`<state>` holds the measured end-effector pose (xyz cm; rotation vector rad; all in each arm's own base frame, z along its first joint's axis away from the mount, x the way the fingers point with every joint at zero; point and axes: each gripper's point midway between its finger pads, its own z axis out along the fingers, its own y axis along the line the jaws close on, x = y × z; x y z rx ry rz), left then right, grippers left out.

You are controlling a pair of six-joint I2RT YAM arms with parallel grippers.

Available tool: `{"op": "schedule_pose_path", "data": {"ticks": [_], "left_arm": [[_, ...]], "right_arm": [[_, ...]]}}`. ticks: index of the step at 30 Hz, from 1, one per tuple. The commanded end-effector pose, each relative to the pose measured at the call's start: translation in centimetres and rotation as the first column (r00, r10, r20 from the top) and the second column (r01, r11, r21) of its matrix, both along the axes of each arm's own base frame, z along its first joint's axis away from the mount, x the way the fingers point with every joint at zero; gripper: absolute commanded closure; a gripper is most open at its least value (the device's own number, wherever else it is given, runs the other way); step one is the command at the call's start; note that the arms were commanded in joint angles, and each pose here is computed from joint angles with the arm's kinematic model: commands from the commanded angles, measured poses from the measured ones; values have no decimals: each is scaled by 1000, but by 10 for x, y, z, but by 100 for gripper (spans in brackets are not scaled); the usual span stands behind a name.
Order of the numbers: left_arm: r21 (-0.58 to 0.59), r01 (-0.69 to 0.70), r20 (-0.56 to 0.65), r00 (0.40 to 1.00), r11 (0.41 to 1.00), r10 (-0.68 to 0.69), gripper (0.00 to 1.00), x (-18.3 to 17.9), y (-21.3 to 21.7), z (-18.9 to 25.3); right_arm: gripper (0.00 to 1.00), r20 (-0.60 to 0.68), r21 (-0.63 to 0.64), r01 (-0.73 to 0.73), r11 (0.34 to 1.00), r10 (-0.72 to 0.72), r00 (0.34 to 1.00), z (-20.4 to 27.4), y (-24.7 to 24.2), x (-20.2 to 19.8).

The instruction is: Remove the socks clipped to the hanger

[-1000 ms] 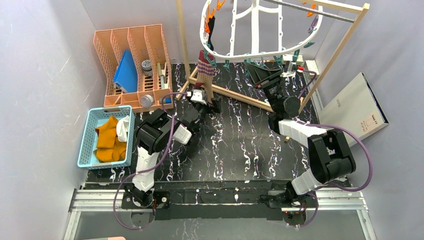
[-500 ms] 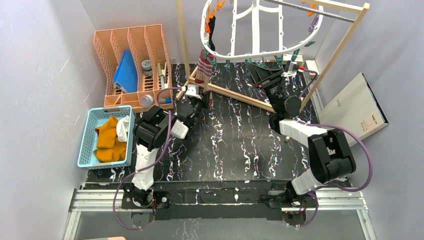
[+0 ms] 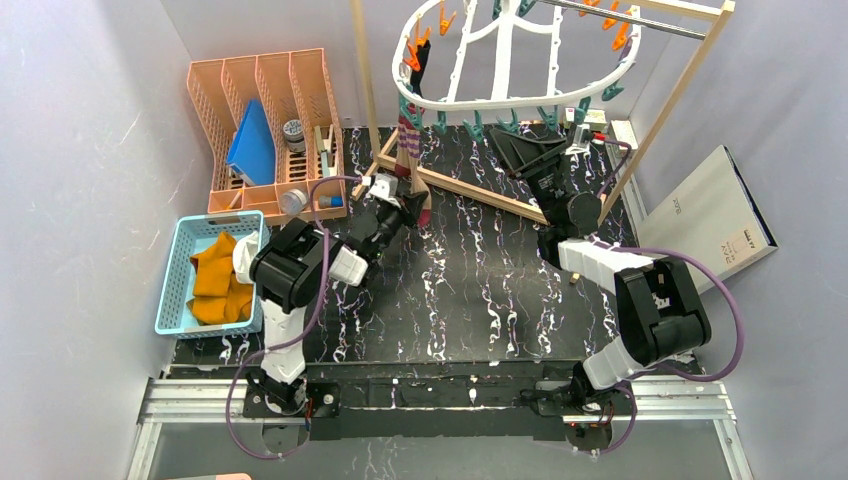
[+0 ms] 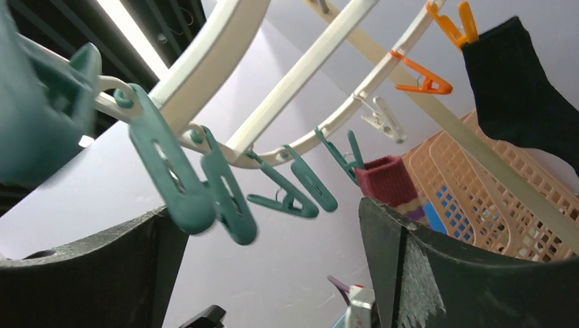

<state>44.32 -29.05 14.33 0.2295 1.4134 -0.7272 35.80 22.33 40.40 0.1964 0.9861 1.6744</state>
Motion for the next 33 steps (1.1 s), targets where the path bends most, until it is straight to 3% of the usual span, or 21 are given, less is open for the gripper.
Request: {"op": "schedule_pose_path", "data": {"ticks": [1, 8, 17, 21, 25, 33], "left_arm": [[-40, 109, 82, 991, 993, -106, 100, -34, -2, 45], [-18, 163, 40, 986, 987, -162, 100, -83, 1, 45], [3, 218, -15, 976, 976, -218, 100, -133, -12, 37], [12, 212, -35, 977, 977, -211, 100, -146, -15, 29], [9, 234, -48, 971, 972, -233, 100, -160, -23, 26], [37, 251, -79, 966, 967, -247, 100, -179, -33, 11]], "right_arm": [[1, 197, 64, 5, 998, -17, 980, 30, -17, -41], [1, 124, -36, 68, 997, -63, 990, -3, -6, -42], [1, 153, -176, 129, 976, -103, 983, -21, 44, -47], [1, 186, -278, 219, 935, -171, 968, -19, 72, -47], [1, 173, -269, 278, 922, -238, 956, -18, 70, -36], [1, 197, -249, 280, 927, -234, 952, -7, 78, -32]]}}
